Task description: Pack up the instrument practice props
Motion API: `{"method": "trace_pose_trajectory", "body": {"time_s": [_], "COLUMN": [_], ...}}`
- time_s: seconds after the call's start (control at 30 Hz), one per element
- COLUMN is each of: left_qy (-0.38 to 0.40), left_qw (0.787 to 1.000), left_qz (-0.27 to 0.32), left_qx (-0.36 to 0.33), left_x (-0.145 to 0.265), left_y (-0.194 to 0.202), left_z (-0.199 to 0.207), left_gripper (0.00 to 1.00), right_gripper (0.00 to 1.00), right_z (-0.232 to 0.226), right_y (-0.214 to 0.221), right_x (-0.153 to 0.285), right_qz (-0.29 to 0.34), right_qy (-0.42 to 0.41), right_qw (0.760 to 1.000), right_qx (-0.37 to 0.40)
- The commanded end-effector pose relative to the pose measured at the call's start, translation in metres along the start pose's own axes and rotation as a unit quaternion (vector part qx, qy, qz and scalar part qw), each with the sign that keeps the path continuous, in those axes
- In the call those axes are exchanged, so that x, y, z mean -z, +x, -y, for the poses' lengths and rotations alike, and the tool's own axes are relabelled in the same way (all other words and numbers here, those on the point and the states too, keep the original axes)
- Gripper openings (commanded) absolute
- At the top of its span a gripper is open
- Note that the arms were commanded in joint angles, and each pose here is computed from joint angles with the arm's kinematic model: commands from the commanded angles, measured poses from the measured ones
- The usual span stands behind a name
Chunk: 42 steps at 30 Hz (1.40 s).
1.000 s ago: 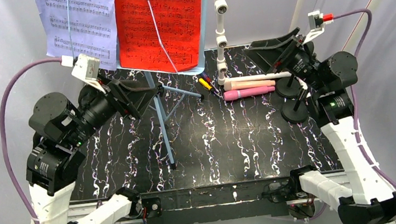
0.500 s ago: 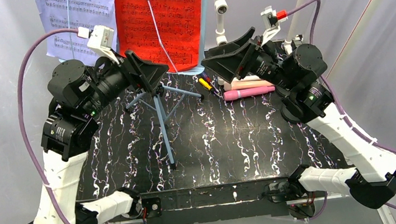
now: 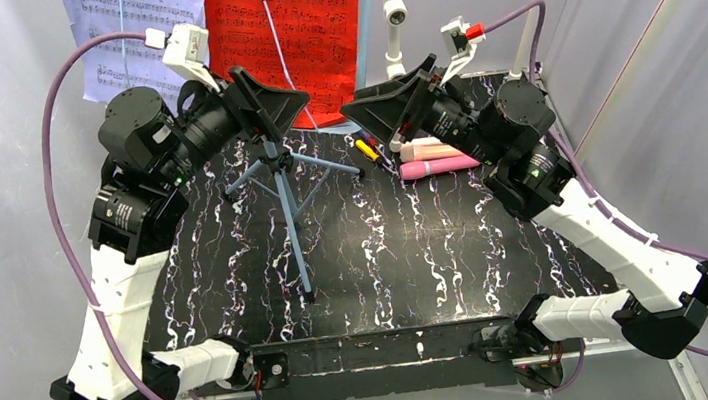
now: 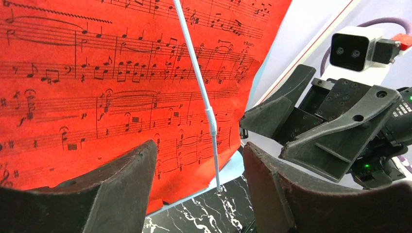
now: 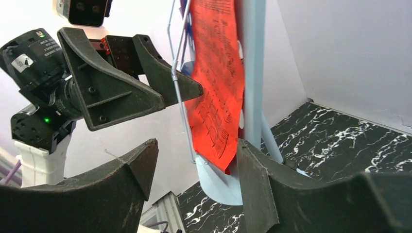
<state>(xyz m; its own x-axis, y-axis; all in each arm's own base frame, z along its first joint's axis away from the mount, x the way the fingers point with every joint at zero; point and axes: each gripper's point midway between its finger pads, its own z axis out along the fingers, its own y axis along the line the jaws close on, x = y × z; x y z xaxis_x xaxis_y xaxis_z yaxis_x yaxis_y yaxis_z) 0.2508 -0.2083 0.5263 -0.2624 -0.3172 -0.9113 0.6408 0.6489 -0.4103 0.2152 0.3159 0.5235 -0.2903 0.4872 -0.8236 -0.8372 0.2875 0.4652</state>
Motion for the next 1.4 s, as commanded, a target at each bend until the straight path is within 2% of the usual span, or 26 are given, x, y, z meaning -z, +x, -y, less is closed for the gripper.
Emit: {"method": "trace_pose_trajectory", "body": {"time_s": [0.0, 0.27, 0.57, 0.7, 0.9, 1.03, 1.37], "left_qy": [0.012, 0.020, 0.024, 0.024, 0.024, 0.024, 0.025], "left_qw": [1.000, 0.999, 0.999, 0.999, 0.999, 0.999, 0.999], "left_qz": [0.027, 0.028, 0.034, 0.034, 0.035, 0.038, 0.040], "left_qx": [0.001, 0.008, 0.009, 0.009, 0.008, 0.008, 0.009], "left_x": [-0.003, -0.011, -0.010, -0.009, -0.009, -0.007, -0.007], "left_y": [-0.017, -0.016, -0.017, -0.016, -0.016, -0.016, -0.015], "left_z": [0.008, 0.008, 0.009, 0.009, 0.009, 0.009, 0.009], "left_gripper": [0.63, 0.59, 0.48, 0.39, 0.22, 0.17, 0.11], "right_gripper": [0.67, 0.64, 0.63, 0.63, 0.62, 0.60, 0.53], "right_z": [-0.006, 0.002, 0.002, 0.004, 0.006, 0.005, 0.000], "right_y": [-0.032, -0.040, -0.039, -0.045, -0.038, -0.037, -0.027], "right_x": [0.001, 0.009, 0.009, 0.014, 0.013, 0.013, 0.007], "right_qz": [0.054, 0.077, 0.077, 0.090, 0.079, 0.078, 0.059], "right_qy": [0.015, 0.044, 0.044, 0.053, 0.053, 0.050, 0.028], "right_qw": [0.998, 0.995, 0.995, 0.994, 0.995, 0.995, 0.997], "right_qx": [0.024, 0.034, 0.036, 0.039, 0.038, 0.036, 0.028]}}
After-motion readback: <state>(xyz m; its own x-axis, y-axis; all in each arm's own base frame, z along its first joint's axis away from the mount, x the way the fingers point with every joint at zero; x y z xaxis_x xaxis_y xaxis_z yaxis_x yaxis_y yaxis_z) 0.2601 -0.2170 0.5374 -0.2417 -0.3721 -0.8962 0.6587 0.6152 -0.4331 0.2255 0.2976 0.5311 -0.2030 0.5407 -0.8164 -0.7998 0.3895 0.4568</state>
